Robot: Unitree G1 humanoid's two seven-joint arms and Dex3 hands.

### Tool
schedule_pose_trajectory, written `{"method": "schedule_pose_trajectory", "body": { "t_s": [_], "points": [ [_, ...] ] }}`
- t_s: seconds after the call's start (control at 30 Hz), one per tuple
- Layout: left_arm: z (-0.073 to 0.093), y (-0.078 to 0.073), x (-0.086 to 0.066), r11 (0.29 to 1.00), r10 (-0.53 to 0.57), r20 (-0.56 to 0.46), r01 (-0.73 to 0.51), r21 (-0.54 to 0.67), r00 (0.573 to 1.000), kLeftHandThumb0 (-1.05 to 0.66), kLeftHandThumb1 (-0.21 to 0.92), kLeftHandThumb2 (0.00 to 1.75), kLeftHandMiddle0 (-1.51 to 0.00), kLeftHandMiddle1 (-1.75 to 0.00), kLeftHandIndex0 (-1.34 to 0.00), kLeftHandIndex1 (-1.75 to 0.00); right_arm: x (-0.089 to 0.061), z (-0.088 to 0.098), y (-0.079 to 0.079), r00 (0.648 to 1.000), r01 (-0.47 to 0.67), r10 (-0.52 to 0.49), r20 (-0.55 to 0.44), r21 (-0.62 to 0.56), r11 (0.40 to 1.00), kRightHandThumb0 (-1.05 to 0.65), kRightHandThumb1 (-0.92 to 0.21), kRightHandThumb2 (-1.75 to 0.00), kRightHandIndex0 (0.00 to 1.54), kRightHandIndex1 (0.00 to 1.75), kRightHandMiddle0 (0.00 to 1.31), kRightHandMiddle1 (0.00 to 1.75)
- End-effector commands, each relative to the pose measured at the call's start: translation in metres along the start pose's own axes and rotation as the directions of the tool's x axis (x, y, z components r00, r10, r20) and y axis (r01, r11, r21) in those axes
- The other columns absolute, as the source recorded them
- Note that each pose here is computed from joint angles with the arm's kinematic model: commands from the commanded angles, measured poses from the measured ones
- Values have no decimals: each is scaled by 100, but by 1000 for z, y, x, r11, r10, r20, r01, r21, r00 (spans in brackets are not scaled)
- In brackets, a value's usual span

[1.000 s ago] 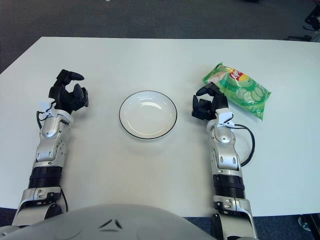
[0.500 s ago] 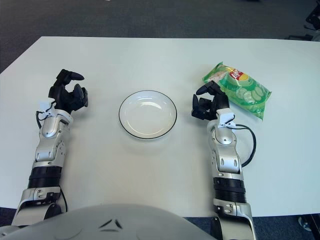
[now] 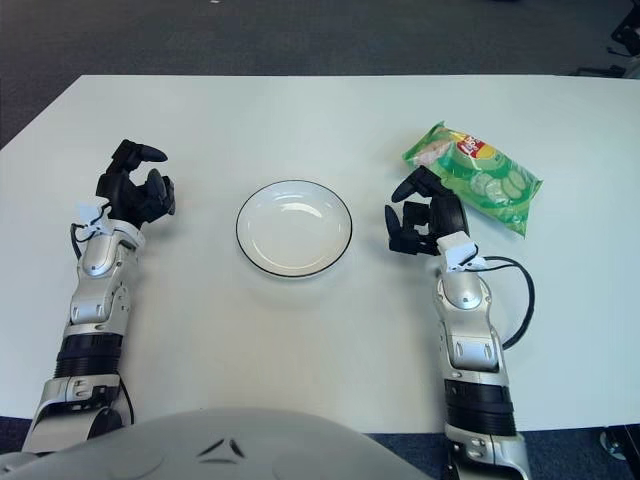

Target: Put the snack into the plate.

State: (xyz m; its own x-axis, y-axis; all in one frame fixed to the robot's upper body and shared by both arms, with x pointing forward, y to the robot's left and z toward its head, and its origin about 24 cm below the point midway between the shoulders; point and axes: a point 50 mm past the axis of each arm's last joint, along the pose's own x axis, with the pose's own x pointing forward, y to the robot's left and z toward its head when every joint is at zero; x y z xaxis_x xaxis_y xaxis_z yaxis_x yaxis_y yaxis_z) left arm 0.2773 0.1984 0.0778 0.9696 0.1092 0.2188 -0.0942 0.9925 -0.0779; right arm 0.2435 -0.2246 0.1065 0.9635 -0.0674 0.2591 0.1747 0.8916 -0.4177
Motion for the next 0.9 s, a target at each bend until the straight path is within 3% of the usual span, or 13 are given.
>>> {"method": "schedule_pose_trajectory", "body": {
  "t_s": [0.0, 0.27, 0.73, 0.83, 0.87],
  "points": [
    [-53, 4, -44, 997, 61, -227, -69, -30, 972, -41, 55, 102, -133, -175, -42, -175, 9, 32, -15, 984, 22, 10, 179, -175, 984, -43, -46, -113, 109, 175, 49, 175],
    [-54, 2, -44, 997, 70, -229, -77, -22, 971, -41, 55, 102, -132, -175, -42, -175, 14, 48, -39, 966, 100, 0, 258, -373, 922, -43, -46, -113, 111, 175, 49, 175],
    [-55, 1, -43, 996, 67, -226, -77, -36, 972, -41, 55, 102, -132, -175, -42, -175, 31, 49, -72, 957, 176, -25, 288, -514, 840, -42, -49, -109, 111, 175, 47, 175],
    [-55, 1, -43, 996, 67, -226, -78, -36, 972, -41, 56, 102, -132, -175, -42, -175, 35, 50, -78, 964, 166, -23, 264, -533, 830, -42, -50, -108, 96, 175, 46, 175],
    [-55, 1, -43, 996, 68, -226, -78, -36, 972, -41, 56, 102, -132, -175, -42, -175, 36, 50, -79, 965, 165, -23, 261, -535, 829, -27, -41, -120, 86, 175, 46, 173]
  ]
}}
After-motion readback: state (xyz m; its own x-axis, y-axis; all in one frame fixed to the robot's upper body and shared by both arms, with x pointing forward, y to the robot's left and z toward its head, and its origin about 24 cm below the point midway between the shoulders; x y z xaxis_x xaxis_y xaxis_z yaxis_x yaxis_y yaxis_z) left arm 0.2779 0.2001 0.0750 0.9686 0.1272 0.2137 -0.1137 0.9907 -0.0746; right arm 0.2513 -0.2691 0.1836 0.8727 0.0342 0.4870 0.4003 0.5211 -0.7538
